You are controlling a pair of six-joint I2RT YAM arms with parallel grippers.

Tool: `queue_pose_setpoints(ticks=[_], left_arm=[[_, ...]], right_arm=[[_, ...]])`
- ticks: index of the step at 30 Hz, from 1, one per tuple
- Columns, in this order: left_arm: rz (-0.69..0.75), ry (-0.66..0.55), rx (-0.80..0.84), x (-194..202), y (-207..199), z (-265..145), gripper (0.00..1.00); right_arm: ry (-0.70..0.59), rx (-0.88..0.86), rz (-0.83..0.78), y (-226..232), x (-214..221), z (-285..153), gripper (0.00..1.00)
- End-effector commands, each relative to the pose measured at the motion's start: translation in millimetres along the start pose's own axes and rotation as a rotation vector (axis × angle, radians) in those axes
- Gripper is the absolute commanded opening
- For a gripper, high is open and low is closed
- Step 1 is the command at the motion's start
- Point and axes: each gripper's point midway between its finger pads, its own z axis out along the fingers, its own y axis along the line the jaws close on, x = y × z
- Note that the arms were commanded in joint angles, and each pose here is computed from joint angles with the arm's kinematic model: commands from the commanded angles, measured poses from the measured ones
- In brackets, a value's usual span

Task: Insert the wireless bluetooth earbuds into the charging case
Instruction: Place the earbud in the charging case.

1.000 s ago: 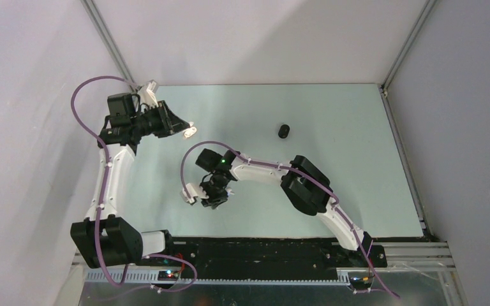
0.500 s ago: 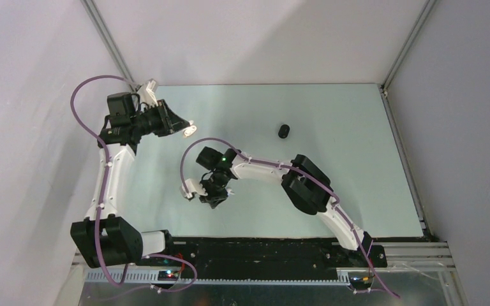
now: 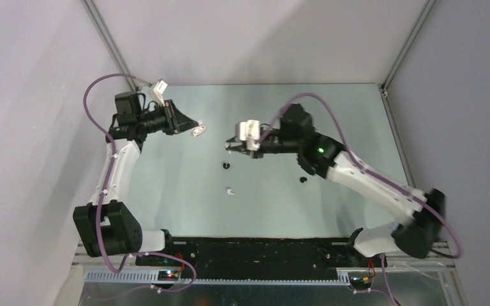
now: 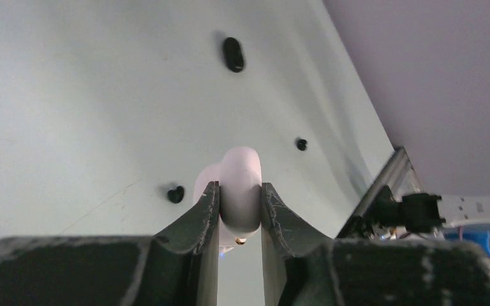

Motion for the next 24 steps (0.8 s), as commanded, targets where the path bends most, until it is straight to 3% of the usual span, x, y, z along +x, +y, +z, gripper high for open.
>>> queue_pose_setpoints(ticks=[1, 4, 9, 15, 24], left_arm=[[0.195, 0.0, 0.268, -6.1, -59.4, 2.4, 0.0], [0.247, 0.027, 0.379, 3.8, -86.2, 1.3, 0.0], [0.24, 0.074, 0.493, 17.4, -112.6, -1.6, 0.0], [0.173, 0.112, 0.514, 29.7, -126.8, -4.2, 0.0], [-0.144, 0.217, 0.502, 27.8, -130.0, 1.6, 0.0]], right_arm=[[-0.184, 0.297, -0.14, -36.8, -54.8, -20.2, 0.0], [-0.212, 0.423, -0.202, -54.9, -72.8, -33.7, 0.0], [-0.187, 0.493, -0.3, -58.8, -74.0, -33.0, 0.0], [-0.175, 0.535, -0.401, -59.0, -73.4, -31.0, 0.0], [-0.151, 0.505, -0.531, -47.6, -66.7, -31.2, 0.0]])
